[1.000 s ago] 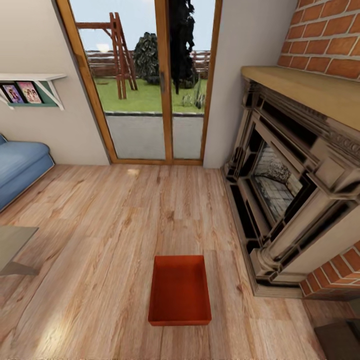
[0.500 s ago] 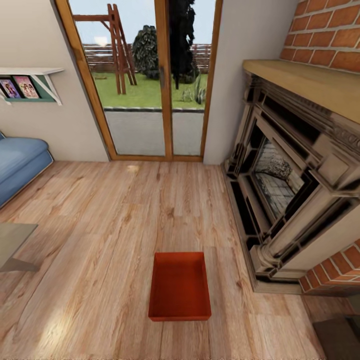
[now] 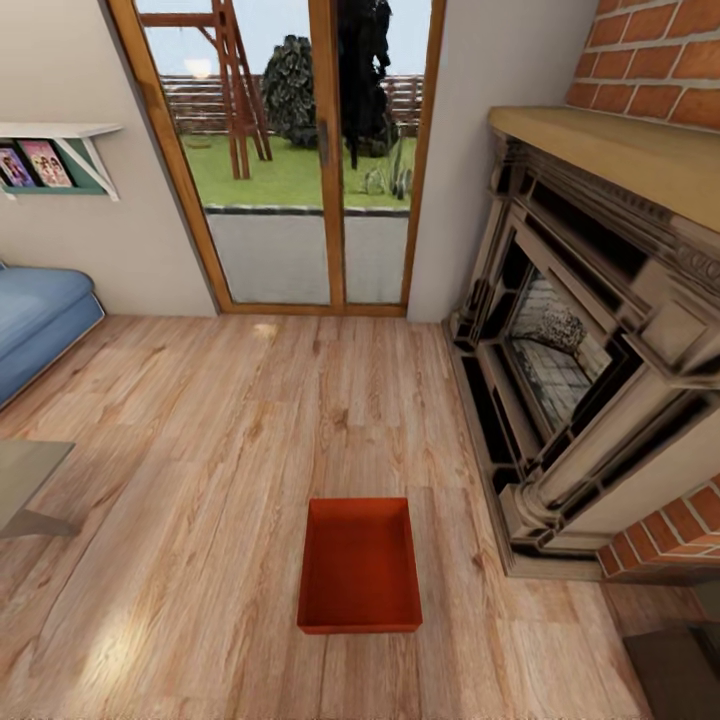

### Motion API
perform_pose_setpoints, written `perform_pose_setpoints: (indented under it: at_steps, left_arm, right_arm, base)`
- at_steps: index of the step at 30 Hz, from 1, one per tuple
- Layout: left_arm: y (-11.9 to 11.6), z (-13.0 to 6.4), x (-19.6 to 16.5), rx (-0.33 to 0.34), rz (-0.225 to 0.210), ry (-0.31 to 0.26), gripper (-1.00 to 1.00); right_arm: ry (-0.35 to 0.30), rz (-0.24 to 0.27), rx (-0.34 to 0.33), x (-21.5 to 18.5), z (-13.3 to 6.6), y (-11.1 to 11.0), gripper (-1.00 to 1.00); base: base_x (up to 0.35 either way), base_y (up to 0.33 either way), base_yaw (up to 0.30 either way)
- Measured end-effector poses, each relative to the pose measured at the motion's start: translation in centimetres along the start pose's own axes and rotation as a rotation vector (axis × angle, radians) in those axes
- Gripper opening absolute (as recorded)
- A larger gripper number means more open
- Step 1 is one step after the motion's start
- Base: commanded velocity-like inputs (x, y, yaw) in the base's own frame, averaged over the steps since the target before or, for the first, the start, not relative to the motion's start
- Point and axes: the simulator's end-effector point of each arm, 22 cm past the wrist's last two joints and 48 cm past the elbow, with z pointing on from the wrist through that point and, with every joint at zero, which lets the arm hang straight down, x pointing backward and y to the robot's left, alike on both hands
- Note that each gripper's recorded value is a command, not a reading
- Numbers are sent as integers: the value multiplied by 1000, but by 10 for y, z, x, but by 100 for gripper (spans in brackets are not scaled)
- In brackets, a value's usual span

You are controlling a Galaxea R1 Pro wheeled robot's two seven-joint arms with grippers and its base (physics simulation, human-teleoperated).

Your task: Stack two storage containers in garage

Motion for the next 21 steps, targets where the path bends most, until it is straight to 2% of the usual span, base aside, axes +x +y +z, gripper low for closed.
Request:
perform_pose_setpoints:
  at_steps: [21]
  left_arm:
    - [3, 3, 13, -8, 4, 32, 100]
  right_arm:
    - [36, -8, -9, 14, 2, 4, 100]
  base:
    - [0, 0, 0]
